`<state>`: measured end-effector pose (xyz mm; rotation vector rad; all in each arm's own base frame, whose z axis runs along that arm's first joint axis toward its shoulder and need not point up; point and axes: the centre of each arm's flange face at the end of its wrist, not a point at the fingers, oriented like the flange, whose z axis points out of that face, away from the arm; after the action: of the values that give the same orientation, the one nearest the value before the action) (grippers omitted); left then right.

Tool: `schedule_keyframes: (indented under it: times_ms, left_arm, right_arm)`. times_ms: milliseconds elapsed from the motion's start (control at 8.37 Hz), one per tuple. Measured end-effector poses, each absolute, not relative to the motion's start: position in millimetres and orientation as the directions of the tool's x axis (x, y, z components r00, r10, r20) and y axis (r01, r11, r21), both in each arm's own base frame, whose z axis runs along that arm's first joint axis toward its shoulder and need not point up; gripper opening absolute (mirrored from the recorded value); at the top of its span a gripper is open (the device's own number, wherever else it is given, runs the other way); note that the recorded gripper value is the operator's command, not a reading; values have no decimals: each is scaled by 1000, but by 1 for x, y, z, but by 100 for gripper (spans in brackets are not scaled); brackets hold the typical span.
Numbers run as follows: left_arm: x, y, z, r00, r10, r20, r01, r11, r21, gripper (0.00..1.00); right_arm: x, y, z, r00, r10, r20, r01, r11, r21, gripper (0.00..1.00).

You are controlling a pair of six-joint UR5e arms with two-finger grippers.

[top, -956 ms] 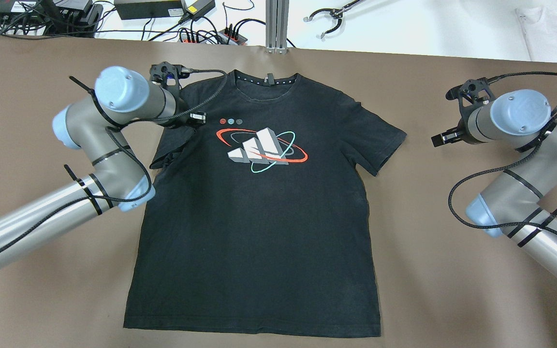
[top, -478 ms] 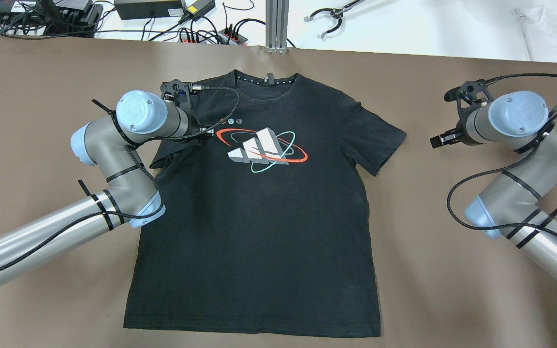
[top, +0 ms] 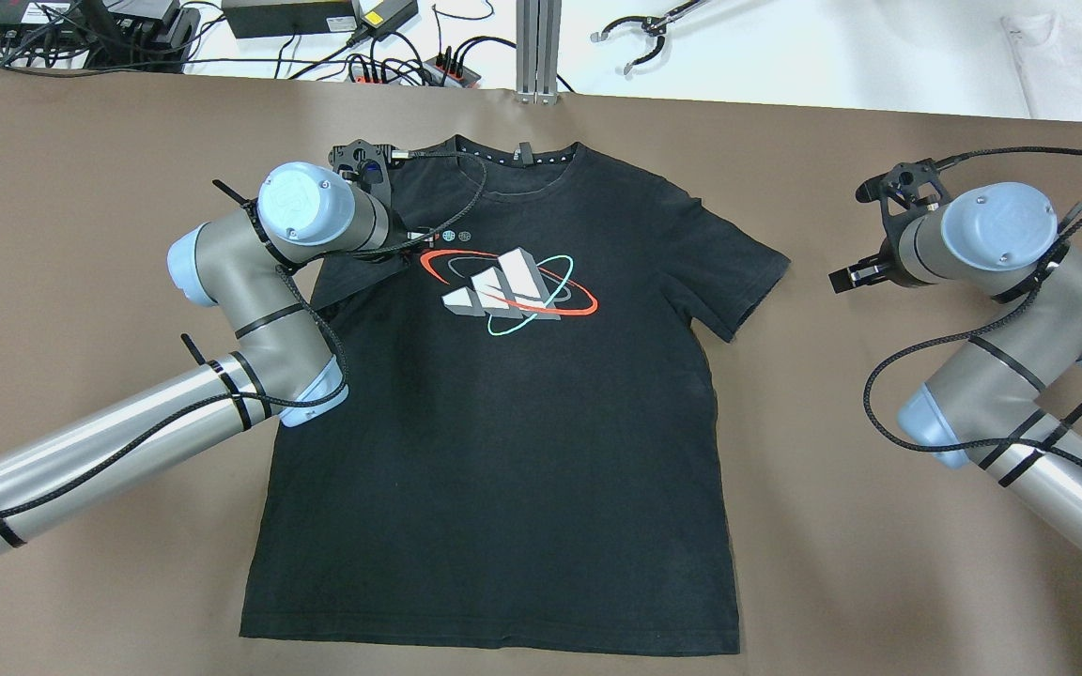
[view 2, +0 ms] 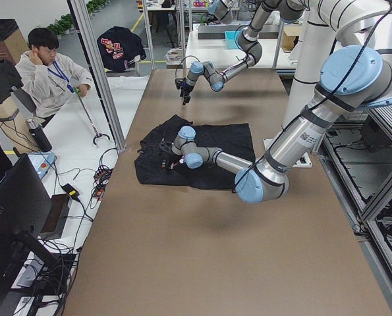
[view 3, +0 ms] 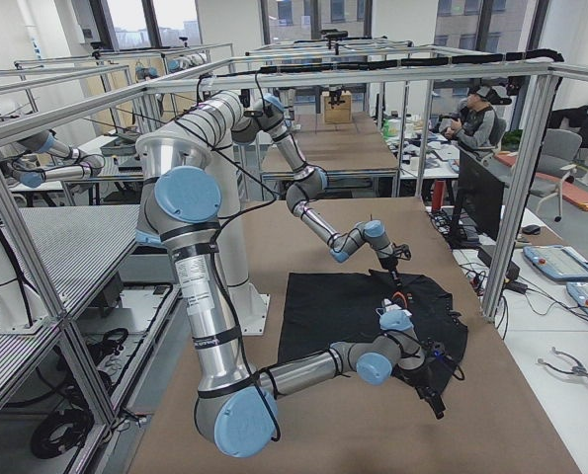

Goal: Fold clothes
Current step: 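Lower the left gripper onto the shirt shoulder nearest it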

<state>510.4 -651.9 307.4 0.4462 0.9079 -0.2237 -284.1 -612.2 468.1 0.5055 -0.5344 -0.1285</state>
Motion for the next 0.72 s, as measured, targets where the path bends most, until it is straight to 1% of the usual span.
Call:
schedule_keyframes:
  times_ms: [120, 239, 478, 717]
  left_arm:
    - [511, -654, 309, 604, -3, -797, 370, 887, 277, 86]
    - [511, -654, 311, 608, -1, -794, 366, 888, 280, 100]
    - [510, -655, 308, 607, 9, -795, 363, 886, 287, 100]
    - [502, -662, 291, 589, 16, -808, 371, 883, 288, 100]
  right_arm:
    - [-285, -612, 467, 855, -240, 460, -19, 872, 490, 94]
    - [-285, -611, 467, 854, -234, 465, -26, 873, 486, 94]
    - [-288, -610, 467, 852, -231, 469, -28, 875, 483, 94]
    - [-290, -611, 466, 852, -232, 469, -27, 876, 482, 94]
